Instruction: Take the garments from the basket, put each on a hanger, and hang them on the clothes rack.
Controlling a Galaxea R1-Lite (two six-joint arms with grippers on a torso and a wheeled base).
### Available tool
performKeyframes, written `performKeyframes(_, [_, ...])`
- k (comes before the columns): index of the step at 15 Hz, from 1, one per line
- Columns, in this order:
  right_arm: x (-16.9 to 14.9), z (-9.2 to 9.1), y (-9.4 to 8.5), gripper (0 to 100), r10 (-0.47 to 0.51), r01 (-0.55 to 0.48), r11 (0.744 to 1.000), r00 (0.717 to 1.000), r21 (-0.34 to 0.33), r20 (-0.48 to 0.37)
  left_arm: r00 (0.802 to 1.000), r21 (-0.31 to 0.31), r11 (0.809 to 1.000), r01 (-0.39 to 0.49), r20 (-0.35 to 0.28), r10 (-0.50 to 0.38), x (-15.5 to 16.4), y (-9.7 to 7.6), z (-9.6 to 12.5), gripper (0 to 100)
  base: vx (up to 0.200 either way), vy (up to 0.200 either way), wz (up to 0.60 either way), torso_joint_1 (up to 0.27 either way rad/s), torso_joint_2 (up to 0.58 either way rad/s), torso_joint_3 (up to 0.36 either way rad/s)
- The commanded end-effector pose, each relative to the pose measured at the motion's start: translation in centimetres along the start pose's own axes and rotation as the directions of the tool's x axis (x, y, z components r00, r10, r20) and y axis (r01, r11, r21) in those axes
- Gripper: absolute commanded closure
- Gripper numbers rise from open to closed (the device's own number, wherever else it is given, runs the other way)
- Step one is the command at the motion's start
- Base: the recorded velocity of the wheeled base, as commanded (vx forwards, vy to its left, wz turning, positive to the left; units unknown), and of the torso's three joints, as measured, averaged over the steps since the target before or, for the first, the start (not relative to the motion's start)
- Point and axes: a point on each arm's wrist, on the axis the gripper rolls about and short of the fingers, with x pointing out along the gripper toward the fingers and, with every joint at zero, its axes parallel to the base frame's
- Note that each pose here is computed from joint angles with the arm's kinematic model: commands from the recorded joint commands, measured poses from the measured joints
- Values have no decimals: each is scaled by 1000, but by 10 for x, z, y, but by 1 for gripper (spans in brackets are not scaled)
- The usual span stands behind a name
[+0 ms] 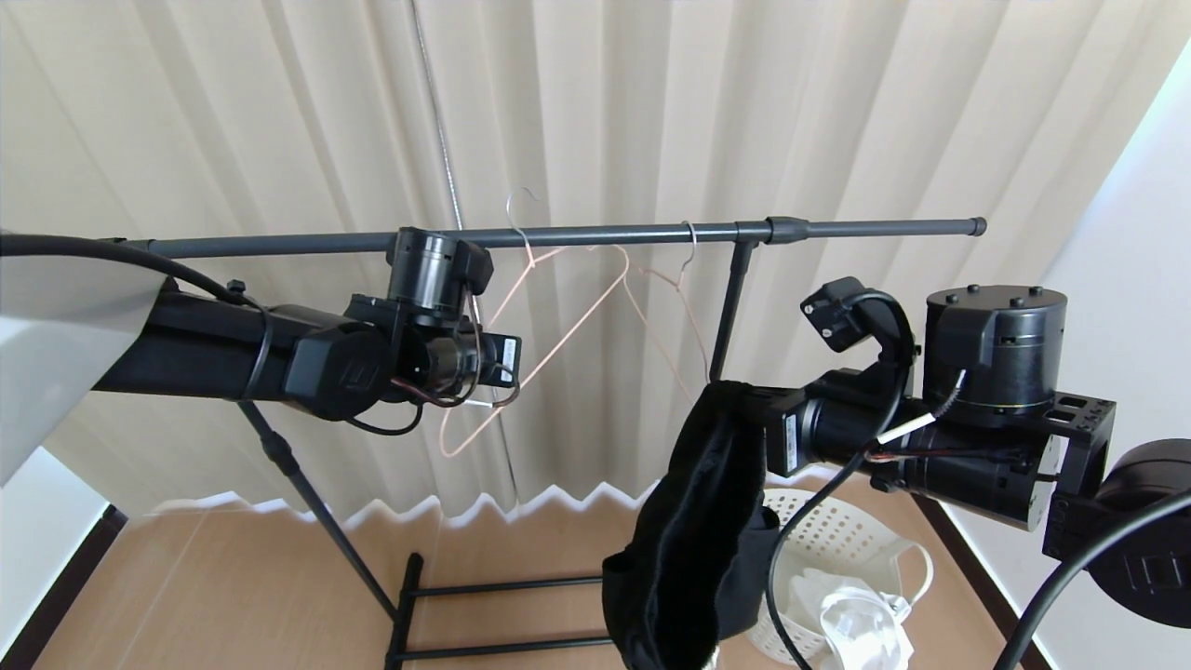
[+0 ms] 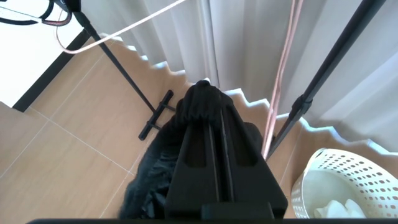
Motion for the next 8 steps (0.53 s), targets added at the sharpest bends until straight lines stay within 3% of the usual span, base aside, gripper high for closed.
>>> performKeyframes(1, [0, 0, 0, 100, 1, -1, 1000, 1000, 0, 0, 1000, -2, 1000, -1, 7, 1, -5, 2, 0, 100, 0, 0, 0, 0, 0, 0])
performKeyframes(8, [-1, 1, 0, 100, 1, -1, 1000, 1000, -1, 5, 1000, 9, 1000, 8, -8, -8, -51, 10, -13, 100, 0, 0, 0, 0, 0, 0])
